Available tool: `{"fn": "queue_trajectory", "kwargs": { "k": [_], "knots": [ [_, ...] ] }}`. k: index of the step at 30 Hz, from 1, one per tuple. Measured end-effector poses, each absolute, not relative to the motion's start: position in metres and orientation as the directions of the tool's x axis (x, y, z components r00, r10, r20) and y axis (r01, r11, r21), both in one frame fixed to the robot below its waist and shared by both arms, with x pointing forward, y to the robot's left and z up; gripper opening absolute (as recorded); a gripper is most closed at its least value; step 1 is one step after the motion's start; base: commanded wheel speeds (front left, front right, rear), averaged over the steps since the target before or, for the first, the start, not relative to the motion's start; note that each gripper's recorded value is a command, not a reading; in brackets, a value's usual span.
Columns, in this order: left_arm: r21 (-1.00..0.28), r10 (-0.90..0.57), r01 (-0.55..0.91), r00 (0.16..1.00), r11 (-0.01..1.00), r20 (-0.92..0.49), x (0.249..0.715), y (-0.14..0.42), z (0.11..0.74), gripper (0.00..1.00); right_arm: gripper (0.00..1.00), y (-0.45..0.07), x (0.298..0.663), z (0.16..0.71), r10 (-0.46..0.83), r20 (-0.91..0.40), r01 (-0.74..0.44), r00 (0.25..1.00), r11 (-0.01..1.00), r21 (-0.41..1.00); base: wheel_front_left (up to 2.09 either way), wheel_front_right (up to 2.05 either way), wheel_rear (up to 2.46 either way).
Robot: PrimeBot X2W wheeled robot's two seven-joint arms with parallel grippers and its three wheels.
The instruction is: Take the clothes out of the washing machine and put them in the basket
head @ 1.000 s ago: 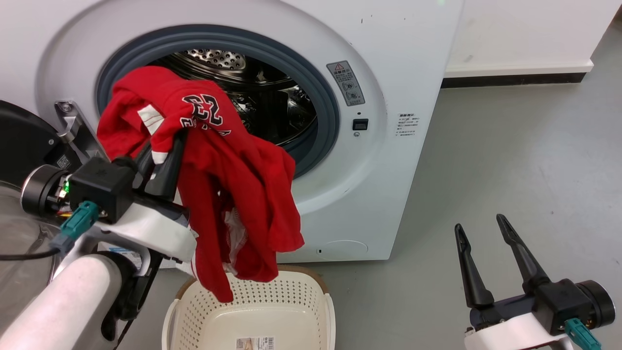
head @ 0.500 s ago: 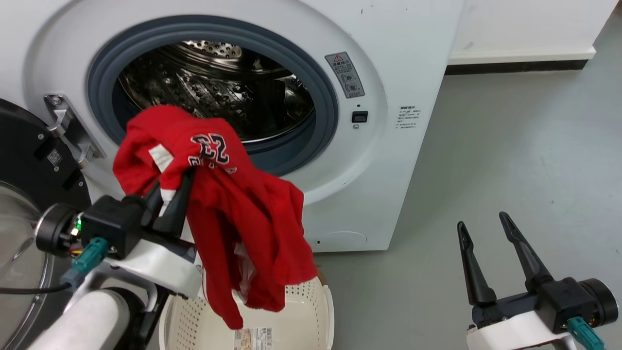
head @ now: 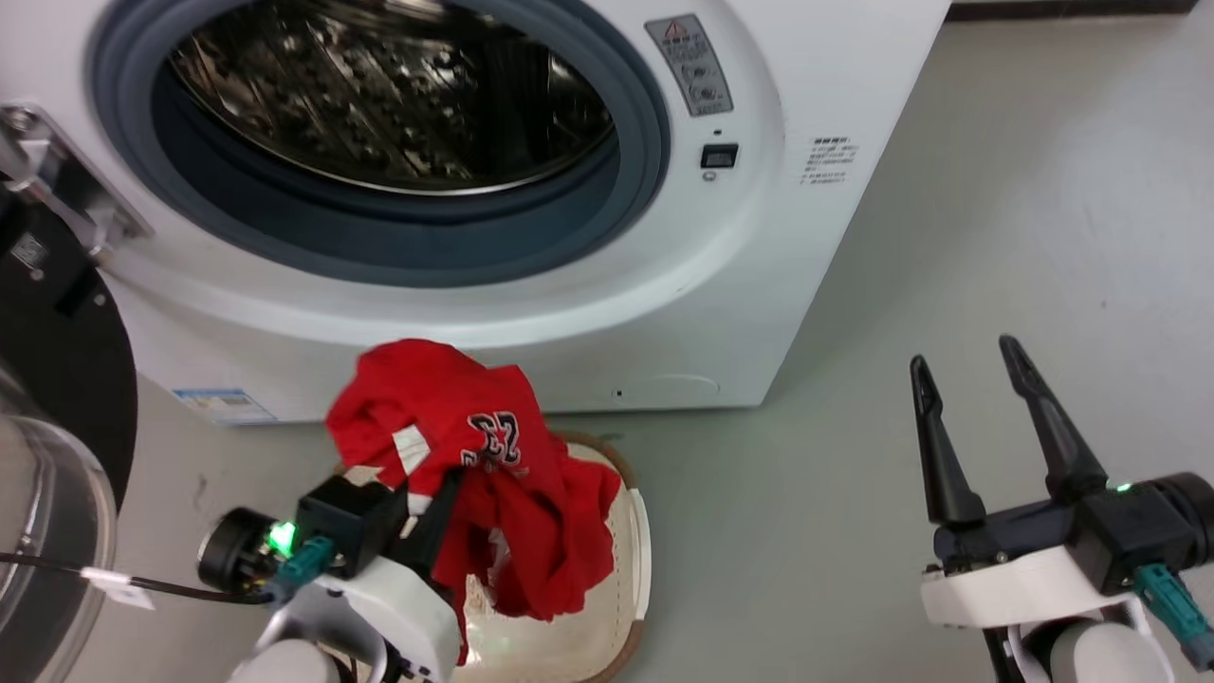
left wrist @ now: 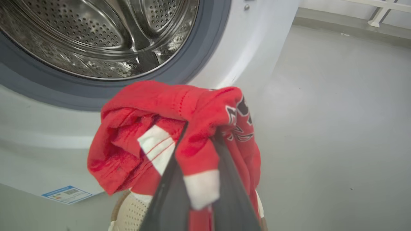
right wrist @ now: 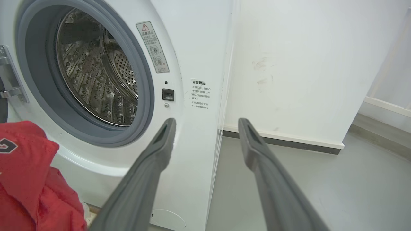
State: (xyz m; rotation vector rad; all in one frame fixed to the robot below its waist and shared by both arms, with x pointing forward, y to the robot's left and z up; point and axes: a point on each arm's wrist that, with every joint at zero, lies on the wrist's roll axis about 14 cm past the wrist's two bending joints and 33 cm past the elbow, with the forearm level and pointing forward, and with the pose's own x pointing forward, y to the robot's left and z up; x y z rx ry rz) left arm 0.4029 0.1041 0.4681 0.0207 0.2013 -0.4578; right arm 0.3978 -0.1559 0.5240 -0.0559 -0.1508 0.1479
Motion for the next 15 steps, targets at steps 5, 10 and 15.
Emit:
{"fn": "queue_trajectory", "kwargs": {
  "k": [5,10,15],
  "knots": [
    [-0.087,-0.442,0.444,0.815,0.892,-0.374,0.399,0.101,0.396,0.0,1.0,-0.16,0.419,0.512,0.143,0.123,-0.135,0.982,0.988,-0.075,0.0,0.0,0.0],
    [-0.139,-0.43,0.425,0.733,0.894,-0.527,0.397,0.104,0.326,0.0,1.0,-0.165,0.44,0.495,0.132,0.095,-0.124,0.987,0.989,-0.079,0.0,0.0,0.0],
    [-0.16,-0.422,0.432,0.624,0.887,-0.658,0.392,0.106,0.263,0.0,1.0,-0.174,0.458,0.473,0.108,0.056,-0.103,0.993,0.992,-0.078,0.0,0.0,0.0]
  ]
}}
